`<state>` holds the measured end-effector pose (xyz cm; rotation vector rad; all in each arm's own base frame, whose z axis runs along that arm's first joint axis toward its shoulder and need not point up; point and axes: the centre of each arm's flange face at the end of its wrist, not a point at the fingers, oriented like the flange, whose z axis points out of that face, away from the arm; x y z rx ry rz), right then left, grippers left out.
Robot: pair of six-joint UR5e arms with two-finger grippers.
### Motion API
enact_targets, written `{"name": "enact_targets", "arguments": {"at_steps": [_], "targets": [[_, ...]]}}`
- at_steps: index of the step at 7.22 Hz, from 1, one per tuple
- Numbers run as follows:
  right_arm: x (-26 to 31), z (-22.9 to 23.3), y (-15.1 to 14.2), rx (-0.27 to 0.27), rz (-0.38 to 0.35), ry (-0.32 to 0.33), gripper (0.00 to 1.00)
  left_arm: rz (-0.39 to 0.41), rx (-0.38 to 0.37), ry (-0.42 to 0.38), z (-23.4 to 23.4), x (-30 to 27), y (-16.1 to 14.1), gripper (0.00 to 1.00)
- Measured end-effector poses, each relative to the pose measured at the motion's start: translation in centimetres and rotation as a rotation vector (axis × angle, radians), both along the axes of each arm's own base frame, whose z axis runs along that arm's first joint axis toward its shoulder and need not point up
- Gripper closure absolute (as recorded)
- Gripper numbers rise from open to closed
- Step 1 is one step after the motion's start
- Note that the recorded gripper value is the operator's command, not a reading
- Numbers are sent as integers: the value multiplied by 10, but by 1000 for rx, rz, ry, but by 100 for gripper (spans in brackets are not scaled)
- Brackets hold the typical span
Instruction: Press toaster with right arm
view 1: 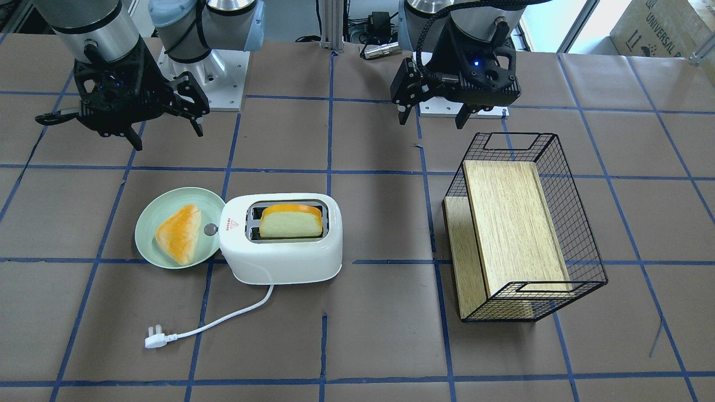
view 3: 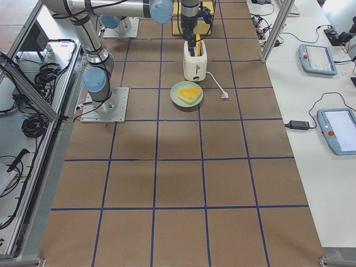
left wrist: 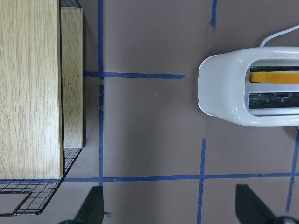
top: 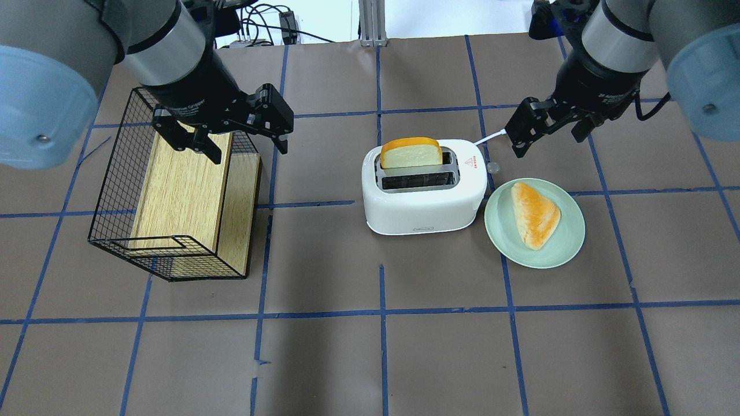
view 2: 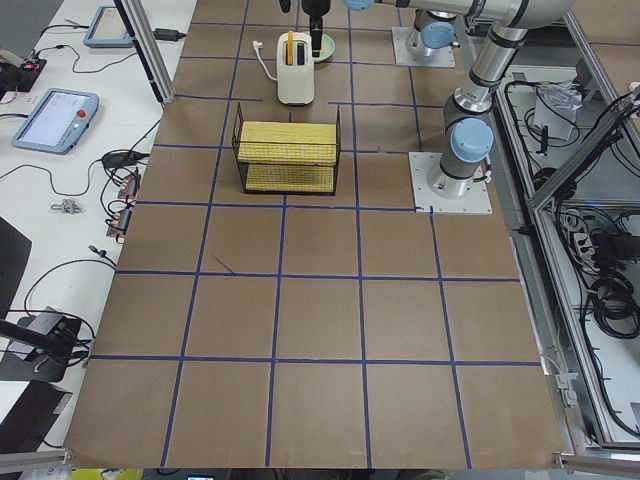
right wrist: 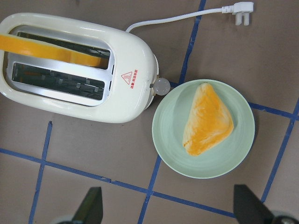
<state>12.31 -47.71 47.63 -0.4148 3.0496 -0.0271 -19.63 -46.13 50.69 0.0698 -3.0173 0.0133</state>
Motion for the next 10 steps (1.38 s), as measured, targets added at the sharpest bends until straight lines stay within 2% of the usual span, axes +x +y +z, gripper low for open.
{"name": "enact_targets", "arguments": {"at_steps": [7,8,9,10], "targets": [[0,-5,-3,5,12,0,2,0,0,0,0,0,0,0],[-2,-5,-6,-8,79,2,3,0,0,0,0,0,0,0],[-4,-6,-10,-31,219,10,20,0,0,0,0,0,0,0],[-7,-9,-16,-47,361,43,33,0,0,0,0,0,0,0]]}}
